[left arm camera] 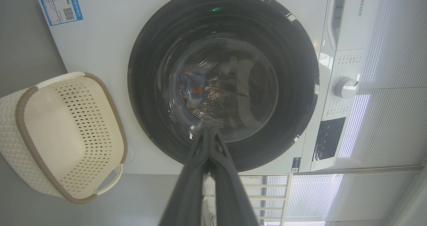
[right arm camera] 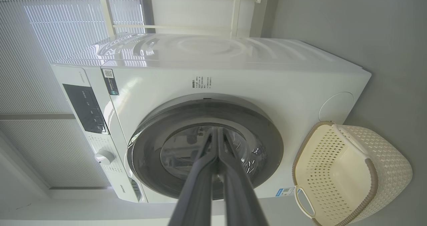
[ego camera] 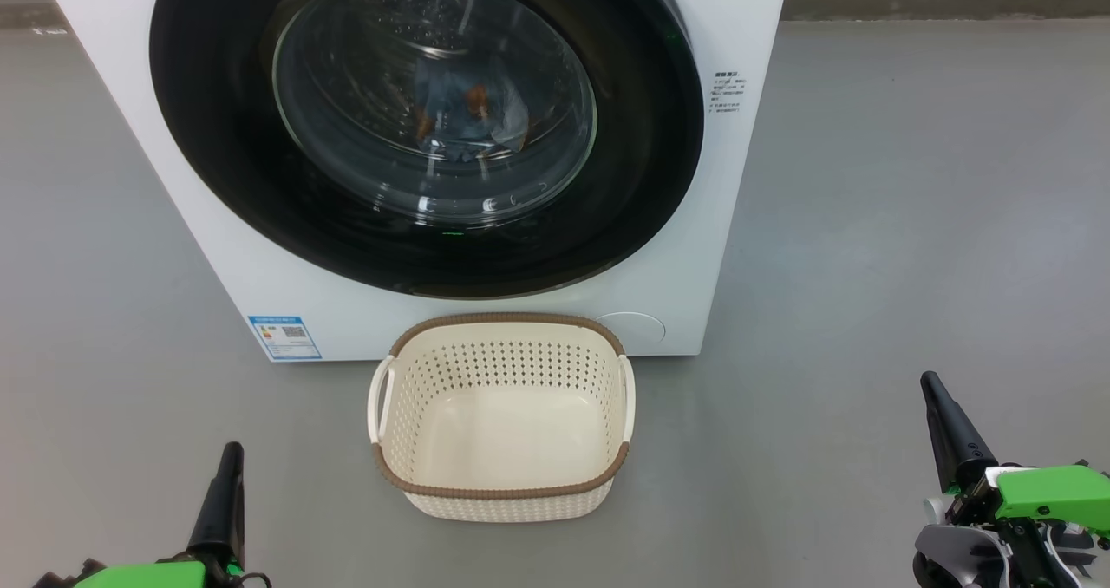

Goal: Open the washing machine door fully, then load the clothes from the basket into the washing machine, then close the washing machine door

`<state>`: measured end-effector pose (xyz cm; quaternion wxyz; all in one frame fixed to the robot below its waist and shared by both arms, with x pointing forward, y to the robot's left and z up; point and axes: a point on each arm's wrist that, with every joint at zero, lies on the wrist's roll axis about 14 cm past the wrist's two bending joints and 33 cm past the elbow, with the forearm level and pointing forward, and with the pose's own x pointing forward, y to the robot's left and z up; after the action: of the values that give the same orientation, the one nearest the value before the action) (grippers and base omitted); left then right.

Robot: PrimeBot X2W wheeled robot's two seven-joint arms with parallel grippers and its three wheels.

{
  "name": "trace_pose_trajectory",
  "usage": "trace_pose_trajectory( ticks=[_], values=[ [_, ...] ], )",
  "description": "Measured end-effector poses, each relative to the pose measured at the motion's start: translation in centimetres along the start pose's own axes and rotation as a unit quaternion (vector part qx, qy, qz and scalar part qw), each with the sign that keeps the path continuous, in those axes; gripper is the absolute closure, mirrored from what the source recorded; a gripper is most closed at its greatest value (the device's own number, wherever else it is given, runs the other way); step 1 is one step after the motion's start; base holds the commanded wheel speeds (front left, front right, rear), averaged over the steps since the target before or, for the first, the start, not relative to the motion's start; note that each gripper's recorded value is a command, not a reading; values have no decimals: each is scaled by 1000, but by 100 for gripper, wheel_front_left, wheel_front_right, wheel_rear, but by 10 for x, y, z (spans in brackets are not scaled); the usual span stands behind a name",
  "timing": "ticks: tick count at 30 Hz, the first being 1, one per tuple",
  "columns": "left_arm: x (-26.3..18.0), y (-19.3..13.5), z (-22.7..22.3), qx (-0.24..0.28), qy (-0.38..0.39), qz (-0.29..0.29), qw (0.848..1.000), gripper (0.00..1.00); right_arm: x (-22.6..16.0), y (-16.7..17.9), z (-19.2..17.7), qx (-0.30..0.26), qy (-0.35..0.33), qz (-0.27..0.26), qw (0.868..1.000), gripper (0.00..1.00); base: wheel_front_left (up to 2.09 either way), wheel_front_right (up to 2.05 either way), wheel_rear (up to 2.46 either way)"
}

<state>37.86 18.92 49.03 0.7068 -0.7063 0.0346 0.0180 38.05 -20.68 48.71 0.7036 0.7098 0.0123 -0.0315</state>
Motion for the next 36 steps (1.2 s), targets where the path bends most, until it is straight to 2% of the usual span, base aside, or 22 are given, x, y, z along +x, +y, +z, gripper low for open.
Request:
trace_pose_trajectory(
  ticks=[36],
  values=[
    [0, 0, 0, 0, 0, 0, 1000, 100, 0, 0, 0, 0, 0, 0, 1000, 100, 0, 0, 0]
  ],
)
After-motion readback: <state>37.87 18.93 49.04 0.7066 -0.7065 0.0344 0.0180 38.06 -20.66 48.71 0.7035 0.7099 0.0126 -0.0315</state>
